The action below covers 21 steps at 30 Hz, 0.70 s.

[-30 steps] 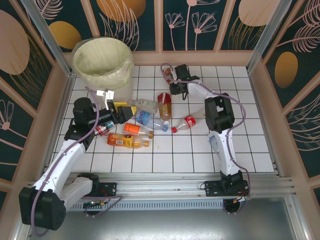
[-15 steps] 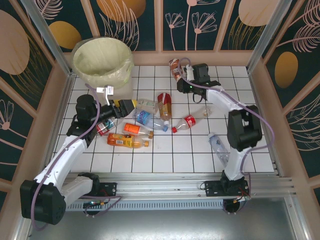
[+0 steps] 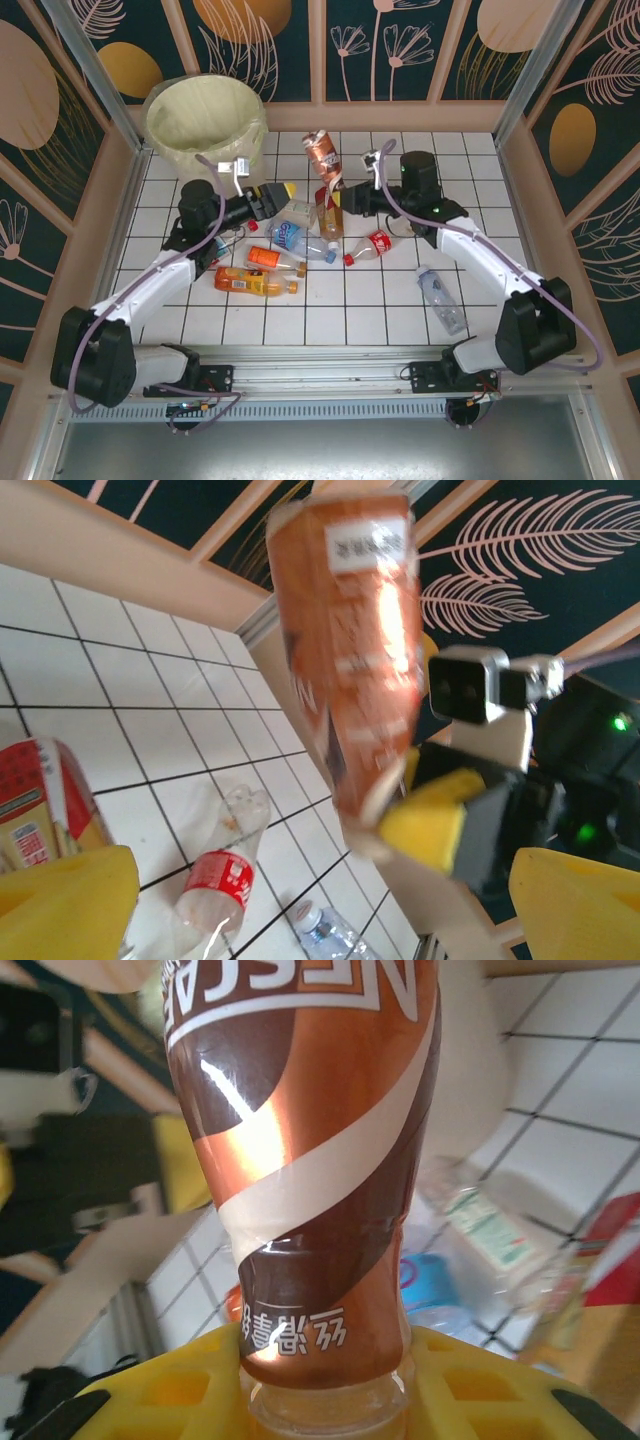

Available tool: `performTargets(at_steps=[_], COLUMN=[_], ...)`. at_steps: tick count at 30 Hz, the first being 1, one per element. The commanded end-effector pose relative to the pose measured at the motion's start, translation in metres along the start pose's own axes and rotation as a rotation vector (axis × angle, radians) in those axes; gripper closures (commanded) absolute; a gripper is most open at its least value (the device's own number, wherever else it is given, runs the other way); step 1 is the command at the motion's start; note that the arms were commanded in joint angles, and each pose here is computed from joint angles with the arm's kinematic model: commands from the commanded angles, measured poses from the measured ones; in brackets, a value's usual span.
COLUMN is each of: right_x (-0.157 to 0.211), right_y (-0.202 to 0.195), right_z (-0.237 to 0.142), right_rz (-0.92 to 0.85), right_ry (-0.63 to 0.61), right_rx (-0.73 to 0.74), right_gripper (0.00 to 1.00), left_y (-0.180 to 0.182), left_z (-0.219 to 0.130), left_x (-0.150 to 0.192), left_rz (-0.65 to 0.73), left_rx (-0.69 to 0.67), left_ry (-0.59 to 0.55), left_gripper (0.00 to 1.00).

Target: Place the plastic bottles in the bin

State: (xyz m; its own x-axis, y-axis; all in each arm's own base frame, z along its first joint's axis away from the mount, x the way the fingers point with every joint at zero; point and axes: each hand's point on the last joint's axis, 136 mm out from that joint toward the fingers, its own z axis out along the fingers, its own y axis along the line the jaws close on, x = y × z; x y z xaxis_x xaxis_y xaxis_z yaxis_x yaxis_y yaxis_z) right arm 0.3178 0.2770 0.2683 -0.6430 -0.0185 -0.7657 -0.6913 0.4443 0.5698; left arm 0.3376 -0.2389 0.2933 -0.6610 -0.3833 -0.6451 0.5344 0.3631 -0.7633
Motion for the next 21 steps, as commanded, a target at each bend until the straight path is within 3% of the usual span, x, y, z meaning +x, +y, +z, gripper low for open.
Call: performTargets(at_steps=[1, 21], right_x=[0.007, 0.029], right_y=[0.034, 0.059], right_z=[-0.002, -0.003], right_rz=[-0.013, -0.008], right_ry=[-0.003, 0.013], right_rx=[-0.121, -0.220], right_gripper=[0.64, 0.64], left_y=[-0.034, -0.032], left_z=[0.014, 0.034], left_x=[-0.027, -0.034], left_rz=[0.062, 0.021], left_rx=[0.101, 0.125], left_ry=[-0.073, -0.092], left_gripper=[0.06, 0.19])
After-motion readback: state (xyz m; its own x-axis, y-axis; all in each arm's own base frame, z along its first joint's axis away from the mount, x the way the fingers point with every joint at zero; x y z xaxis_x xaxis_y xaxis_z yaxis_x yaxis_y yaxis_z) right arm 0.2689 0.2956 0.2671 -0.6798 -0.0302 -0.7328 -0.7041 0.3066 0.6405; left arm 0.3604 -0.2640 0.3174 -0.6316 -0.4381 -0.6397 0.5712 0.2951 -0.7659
